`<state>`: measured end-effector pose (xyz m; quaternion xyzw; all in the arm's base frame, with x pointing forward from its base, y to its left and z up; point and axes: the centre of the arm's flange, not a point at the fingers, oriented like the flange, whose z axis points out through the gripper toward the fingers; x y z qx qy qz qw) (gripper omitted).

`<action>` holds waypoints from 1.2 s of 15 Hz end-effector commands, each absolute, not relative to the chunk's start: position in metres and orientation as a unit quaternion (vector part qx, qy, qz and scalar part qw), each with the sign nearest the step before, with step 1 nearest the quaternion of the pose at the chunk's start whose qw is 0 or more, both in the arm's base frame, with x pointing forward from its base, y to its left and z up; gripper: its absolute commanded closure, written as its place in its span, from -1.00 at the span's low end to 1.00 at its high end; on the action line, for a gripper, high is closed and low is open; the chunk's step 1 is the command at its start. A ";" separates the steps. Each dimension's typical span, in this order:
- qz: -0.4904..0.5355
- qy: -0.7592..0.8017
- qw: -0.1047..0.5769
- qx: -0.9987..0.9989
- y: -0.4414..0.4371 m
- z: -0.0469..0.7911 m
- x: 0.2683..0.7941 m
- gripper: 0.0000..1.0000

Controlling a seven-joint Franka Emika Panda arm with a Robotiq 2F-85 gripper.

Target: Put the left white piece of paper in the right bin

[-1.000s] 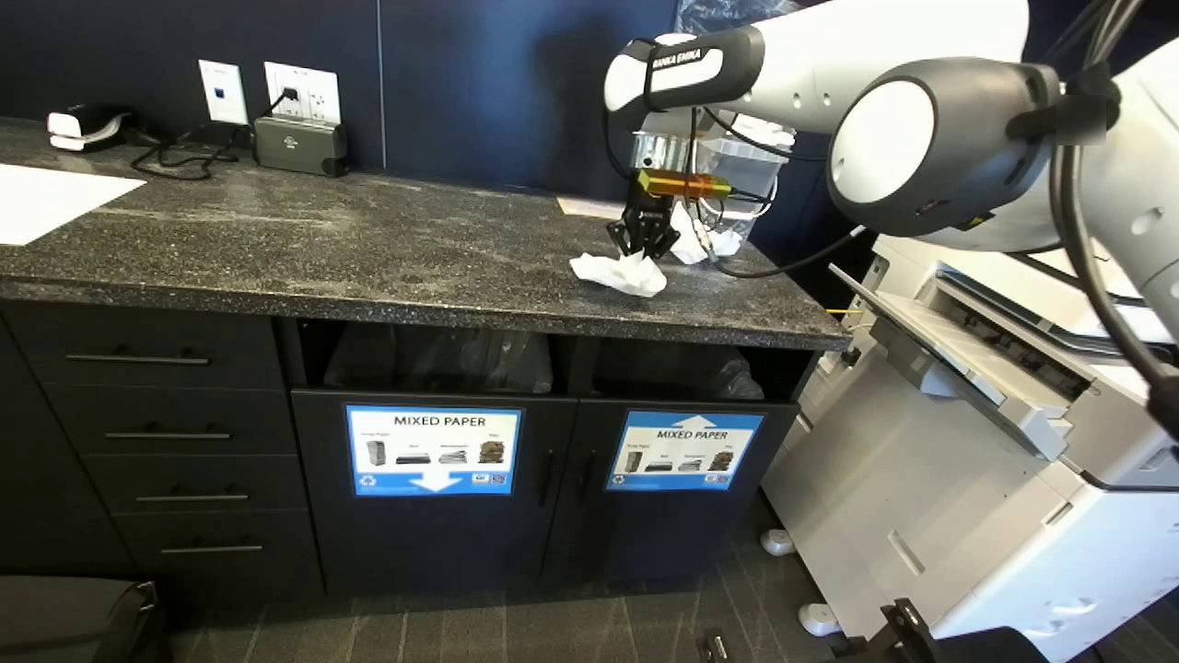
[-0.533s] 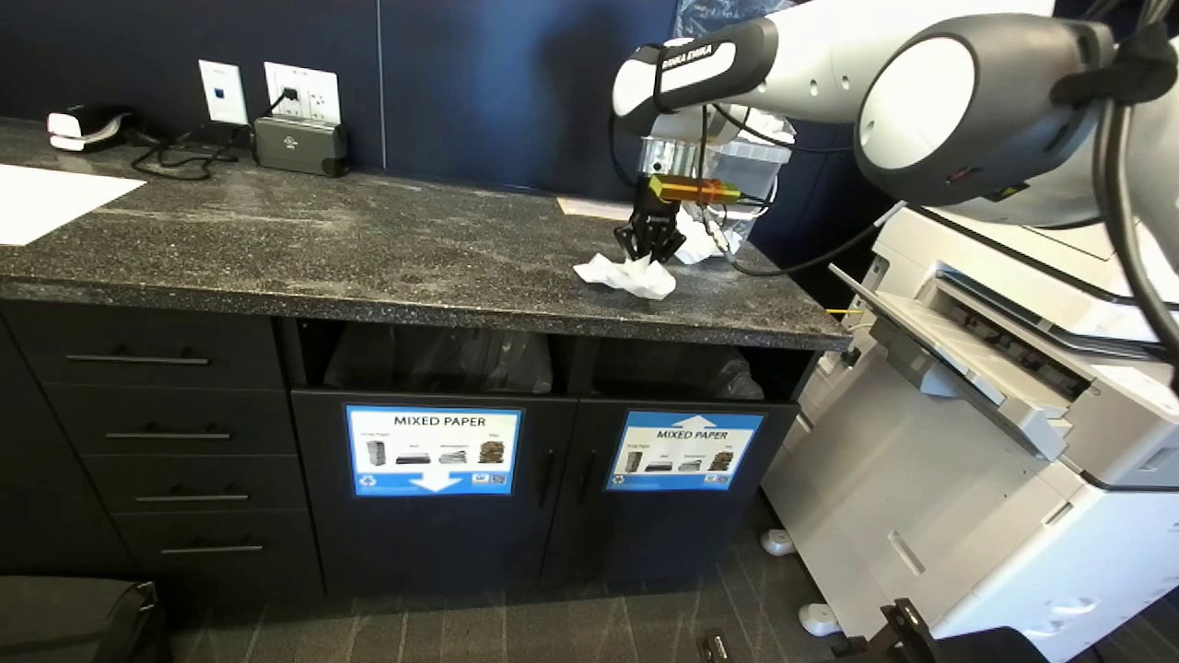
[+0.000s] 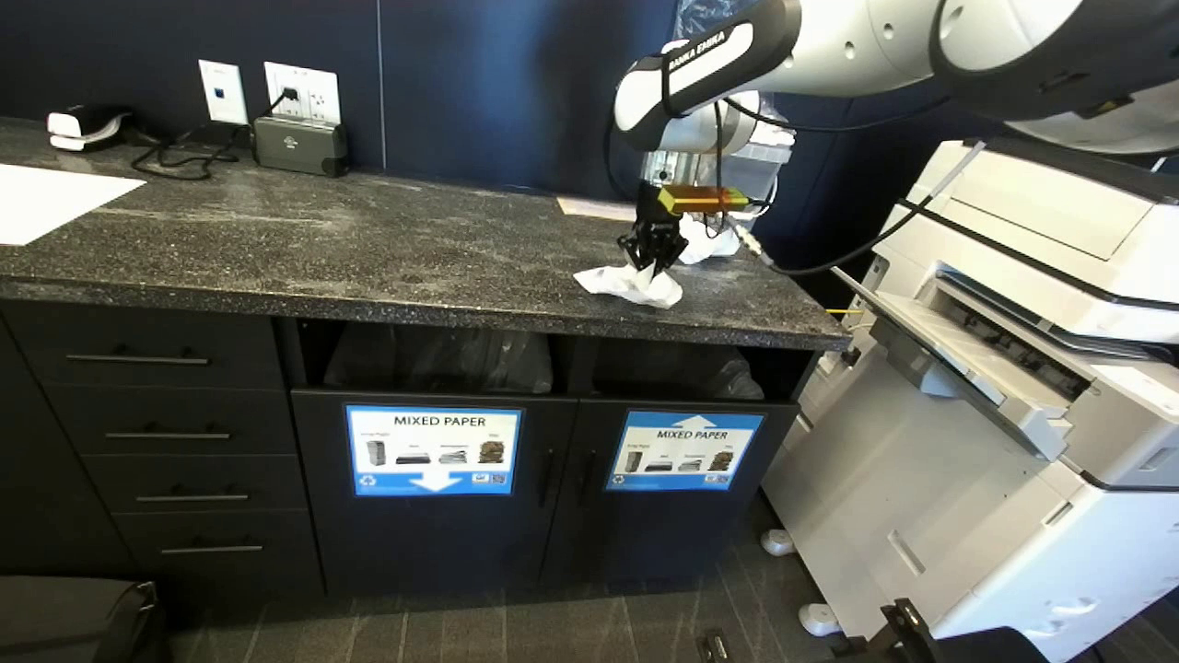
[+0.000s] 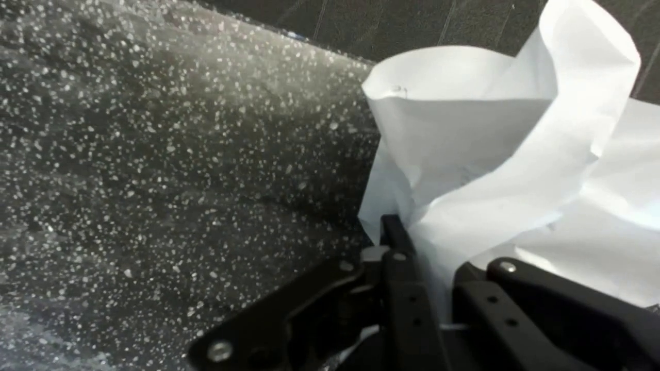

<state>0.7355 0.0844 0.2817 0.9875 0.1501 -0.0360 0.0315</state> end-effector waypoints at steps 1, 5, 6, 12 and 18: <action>-0.037 0.166 0.041 0.985 0.079 0.270 0.656 0.99; -0.025 0.167 0.040 0.985 0.079 0.267 0.628 0.98; -0.021 0.166 0.040 0.985 0.079 0.267 0.621 0.99; 0.008 0.164 0.039 0.986 0.082 0.261 0.567 0.99; -0.004 0.138 0.043 0.990 0.084 0.216 0.476 0.99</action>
